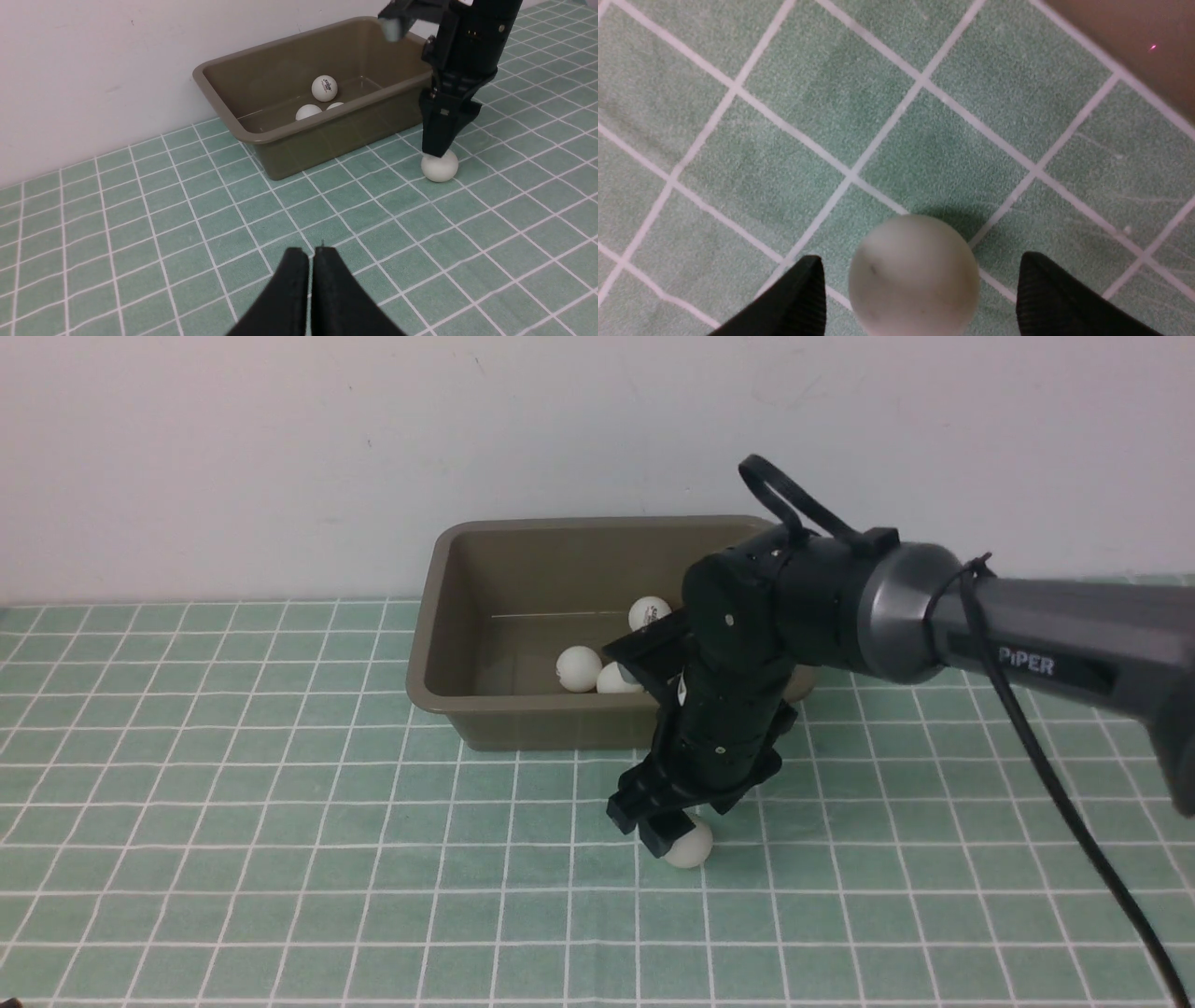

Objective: Put the table tennis balls in the box on the green coffee tablecloth.
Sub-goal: 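Reach for and grasp a ping pong ball on the table, then release the ping pong ball into the bin and lift the gripper away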

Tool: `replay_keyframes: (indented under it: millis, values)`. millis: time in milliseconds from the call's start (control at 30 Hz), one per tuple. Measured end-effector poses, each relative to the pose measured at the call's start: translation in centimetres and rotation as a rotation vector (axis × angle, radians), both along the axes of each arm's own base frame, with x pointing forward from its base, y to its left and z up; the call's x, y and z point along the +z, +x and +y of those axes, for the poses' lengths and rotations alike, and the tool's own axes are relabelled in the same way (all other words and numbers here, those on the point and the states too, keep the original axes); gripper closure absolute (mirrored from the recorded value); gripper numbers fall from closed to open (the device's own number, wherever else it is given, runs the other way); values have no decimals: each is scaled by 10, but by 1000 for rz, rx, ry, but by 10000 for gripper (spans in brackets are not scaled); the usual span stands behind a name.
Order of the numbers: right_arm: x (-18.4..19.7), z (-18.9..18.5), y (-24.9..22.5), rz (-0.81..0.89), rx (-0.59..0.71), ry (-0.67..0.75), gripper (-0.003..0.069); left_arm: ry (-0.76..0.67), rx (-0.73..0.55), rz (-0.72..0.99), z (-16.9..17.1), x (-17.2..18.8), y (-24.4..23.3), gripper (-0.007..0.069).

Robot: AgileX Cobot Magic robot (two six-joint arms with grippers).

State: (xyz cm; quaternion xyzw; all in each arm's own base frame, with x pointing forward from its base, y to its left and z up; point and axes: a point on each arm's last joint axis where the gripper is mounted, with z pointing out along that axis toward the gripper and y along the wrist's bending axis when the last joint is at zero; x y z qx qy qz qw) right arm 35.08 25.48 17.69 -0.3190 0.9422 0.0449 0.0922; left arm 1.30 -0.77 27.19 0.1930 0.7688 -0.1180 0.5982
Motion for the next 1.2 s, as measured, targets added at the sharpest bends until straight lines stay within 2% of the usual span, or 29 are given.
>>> replay_keyframes:
  millis: [233,367,433,567,700,867,933,1000,1100,1200]
  values:
    - [-13,3,4,-6,0,1,174,0,0,0,0,0,0,629]
    - [-23,3,4,13,1,-15,218,0,0,0,0,0,0,629]
    - [-26,2,4,19,1,-19,275,0,0,0,0,0,0,629]
    - [-26,2,2,37,5,-27,298,0,0,0,0,0,0,629]
    - [-19,5,-2,92,22,-6,298,0,0,0,0,0,0,629]
    - [17,16,-3,106,73,113,298,0,0,0,0,0,0,629]
    - [33,20,-1,84,96,156,298,0,0,0,0,0,0,629]
    - [65,26,6,-12,132,215,298,0,0,0,0,0,0,629]
    - [90,26,22,-192,143,210,298,0,0,0,0,0,0,629]
    - [99,16,42,-350,89,188,298,0,0,0,0,0,0,629]
